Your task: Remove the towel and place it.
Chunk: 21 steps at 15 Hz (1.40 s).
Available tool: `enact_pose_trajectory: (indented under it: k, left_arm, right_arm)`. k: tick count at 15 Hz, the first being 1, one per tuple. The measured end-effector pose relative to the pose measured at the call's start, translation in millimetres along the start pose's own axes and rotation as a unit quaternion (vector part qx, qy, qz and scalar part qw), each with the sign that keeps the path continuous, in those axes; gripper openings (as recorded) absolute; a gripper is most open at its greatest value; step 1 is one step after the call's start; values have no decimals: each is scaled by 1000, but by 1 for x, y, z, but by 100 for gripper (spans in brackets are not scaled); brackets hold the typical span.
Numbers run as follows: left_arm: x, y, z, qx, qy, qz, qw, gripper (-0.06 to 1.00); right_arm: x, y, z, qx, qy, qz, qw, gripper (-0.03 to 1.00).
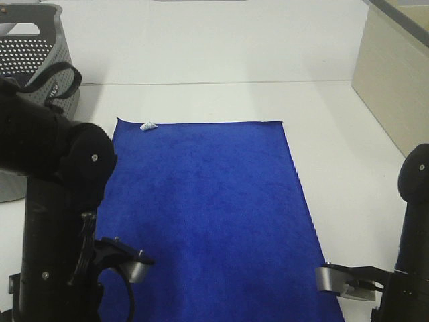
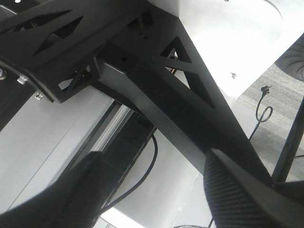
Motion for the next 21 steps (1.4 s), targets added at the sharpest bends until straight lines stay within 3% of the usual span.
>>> enact_pose_trajectory:
  k: [5, 6, 10, 14, 18, 21]
  left_arm:
    - [-6, -52, -18, -91, 14, -48, 995, 68]
    - [-7, -71, -20, -121, 18, -71, 990, 68]
    - [2, -104, -26, -156, 24, -128, 979, 68]
    - [39, -172, -33, -226, -3, -209, 952, 68]
    - [84, -233, -41, -288, -52, -236, 927, 68]
    - [124, -267, -65, -323, -79, -243, 911, 68]
  right_arm:
    - [11, -20, 8, -64, -35, -10, 997, 62]
    - [24, -40, 8, -112, -58, -20, 992, 62]
    - [62, -102, 3, -233, -122, -37, 964, 62]
    - [85, -174, -12, -347, -146, -6, 927, 62]
    - [88, -261, -35, -435, -111, -37, 893, 62]
    - [88, -297, -65, -456, -101, -40, 883, 62]
Point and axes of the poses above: a point on each arm's last joint axis where the gripper is mounted, y pointing out along that axis toward the gripper, x along the wrist's bending axis when the last joint is at zero, z = x × y, the point moved 8 cm from there along y, pointing out along that axis toward the gripper, and after that the axes turned 15 degrees about y, right-handed, at the moved point
